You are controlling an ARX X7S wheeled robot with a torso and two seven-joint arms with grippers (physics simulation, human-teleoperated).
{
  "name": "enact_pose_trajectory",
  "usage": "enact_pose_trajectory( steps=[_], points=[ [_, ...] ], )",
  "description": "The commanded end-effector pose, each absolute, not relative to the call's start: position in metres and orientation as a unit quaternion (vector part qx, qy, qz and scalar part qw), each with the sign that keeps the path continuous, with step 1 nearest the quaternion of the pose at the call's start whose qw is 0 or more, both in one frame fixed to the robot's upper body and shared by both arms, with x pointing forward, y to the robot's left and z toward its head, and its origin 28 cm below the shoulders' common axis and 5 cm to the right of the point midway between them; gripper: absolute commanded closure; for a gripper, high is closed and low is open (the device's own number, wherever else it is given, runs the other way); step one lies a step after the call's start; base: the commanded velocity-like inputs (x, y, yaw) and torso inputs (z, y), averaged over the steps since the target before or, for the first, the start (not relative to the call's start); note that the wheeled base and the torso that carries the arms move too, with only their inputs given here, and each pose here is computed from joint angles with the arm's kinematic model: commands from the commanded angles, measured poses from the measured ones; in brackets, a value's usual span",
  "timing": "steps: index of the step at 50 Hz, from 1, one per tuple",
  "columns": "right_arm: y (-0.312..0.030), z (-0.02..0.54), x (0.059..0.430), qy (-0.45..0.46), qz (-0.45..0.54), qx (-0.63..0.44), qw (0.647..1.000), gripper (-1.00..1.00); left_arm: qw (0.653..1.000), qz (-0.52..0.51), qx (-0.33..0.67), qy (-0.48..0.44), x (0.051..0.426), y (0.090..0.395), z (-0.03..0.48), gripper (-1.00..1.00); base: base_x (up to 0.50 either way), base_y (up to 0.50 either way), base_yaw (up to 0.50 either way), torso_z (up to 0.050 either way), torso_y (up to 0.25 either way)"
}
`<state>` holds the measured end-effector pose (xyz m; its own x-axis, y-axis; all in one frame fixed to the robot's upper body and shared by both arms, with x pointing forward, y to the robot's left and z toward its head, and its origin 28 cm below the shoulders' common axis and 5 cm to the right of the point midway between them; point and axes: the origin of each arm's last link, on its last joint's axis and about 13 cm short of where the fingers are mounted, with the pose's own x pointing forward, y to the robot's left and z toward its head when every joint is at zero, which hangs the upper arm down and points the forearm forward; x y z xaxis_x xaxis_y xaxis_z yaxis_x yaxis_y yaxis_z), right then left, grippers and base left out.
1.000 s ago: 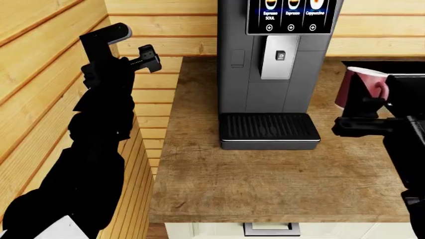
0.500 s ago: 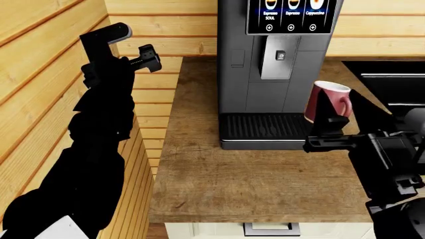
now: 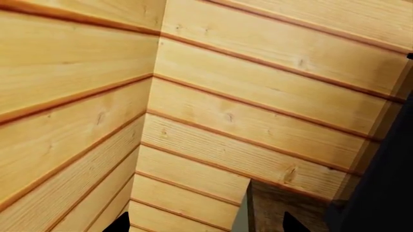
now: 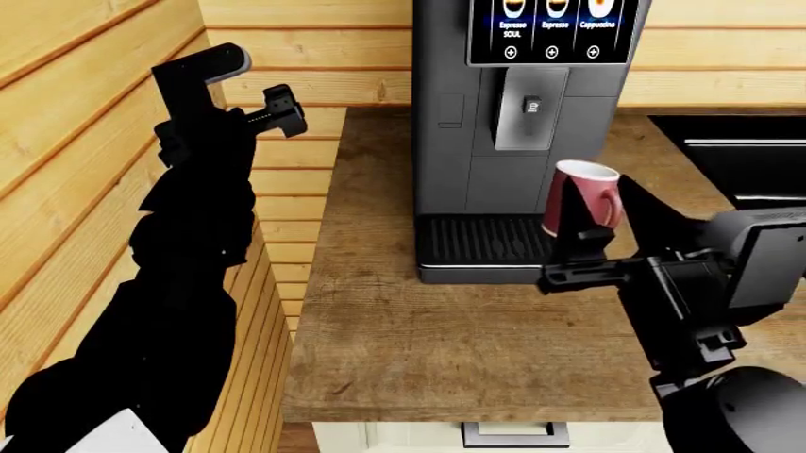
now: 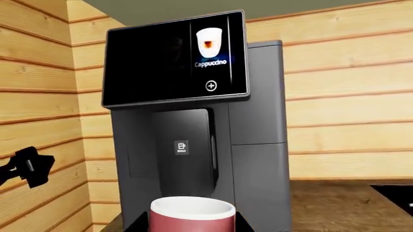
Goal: Pick the mug from the cabinet, place it under the coffee machine dispenser, and press the start button.
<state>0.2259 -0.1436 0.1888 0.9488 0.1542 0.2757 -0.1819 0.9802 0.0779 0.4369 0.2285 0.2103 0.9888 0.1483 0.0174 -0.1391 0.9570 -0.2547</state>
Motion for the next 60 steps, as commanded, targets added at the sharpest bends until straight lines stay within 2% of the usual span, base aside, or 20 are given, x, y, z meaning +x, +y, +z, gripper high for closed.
enact_pose_trajectory(
  steps=[1,60],
  points=[
    [-0.14,0.183,0.231,-0.14,0.092,0.04,0.985,1.0,0.989,0.072,-0.127,-0.018,0.437,0.229,0.209,-1.0,0.0,0.0,0.0,0.0,0.0],
    [-0.13,0.166,0.255,-0.123,0.096,0.037,0.987,1.0,0.989,0.07,-0.125,-0.019,0.437,0.228,0.21,-1.0,0.0,0.0,0.0,0.0,0.0]
  ],
)
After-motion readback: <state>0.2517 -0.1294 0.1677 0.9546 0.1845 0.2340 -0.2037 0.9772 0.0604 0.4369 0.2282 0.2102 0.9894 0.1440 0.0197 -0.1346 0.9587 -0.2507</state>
